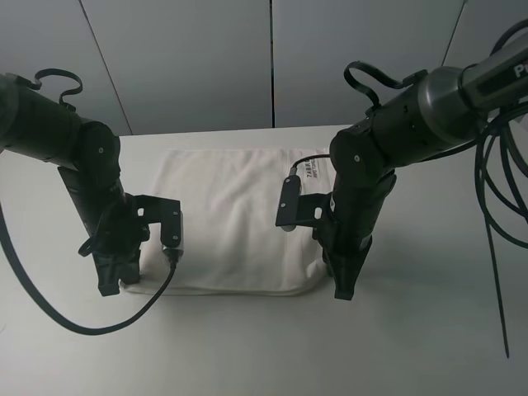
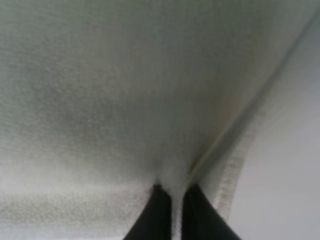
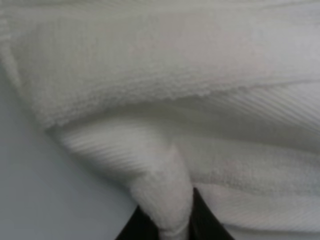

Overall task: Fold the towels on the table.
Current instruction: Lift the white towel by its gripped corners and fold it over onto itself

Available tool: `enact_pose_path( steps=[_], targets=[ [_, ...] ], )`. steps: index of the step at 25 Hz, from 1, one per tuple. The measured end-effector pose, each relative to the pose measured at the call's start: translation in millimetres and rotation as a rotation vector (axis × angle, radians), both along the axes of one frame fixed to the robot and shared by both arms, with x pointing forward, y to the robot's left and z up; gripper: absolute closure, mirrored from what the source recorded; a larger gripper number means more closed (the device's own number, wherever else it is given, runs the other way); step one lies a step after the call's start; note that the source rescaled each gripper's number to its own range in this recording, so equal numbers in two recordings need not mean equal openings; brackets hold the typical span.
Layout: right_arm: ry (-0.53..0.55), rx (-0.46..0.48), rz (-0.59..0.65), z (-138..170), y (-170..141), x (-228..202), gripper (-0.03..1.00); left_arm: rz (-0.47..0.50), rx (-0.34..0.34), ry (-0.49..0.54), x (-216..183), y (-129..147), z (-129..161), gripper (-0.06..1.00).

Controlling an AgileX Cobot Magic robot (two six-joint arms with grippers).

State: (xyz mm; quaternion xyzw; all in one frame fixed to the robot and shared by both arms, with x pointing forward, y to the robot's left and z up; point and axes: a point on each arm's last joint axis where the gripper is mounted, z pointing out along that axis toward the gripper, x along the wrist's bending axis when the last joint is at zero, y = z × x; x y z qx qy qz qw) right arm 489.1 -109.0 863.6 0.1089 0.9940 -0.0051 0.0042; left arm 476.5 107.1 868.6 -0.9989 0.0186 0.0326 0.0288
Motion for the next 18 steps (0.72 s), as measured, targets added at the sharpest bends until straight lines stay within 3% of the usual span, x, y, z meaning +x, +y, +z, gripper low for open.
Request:
enact_pose_path(
  steps=[14,18],
  targets=[
    [0.093,-0.038,-0.047,25.2,-7.4,-14.0,0.93,0.094,0.018,0.092,-9.0,0.8,1.2,0.94],
    [0.126,-0.055,-0.053,32.7,-10.0,-18.6,0.93,0.118,-0.01,0.084,-11.3,0.5,18.5,0.94]
  ],
)
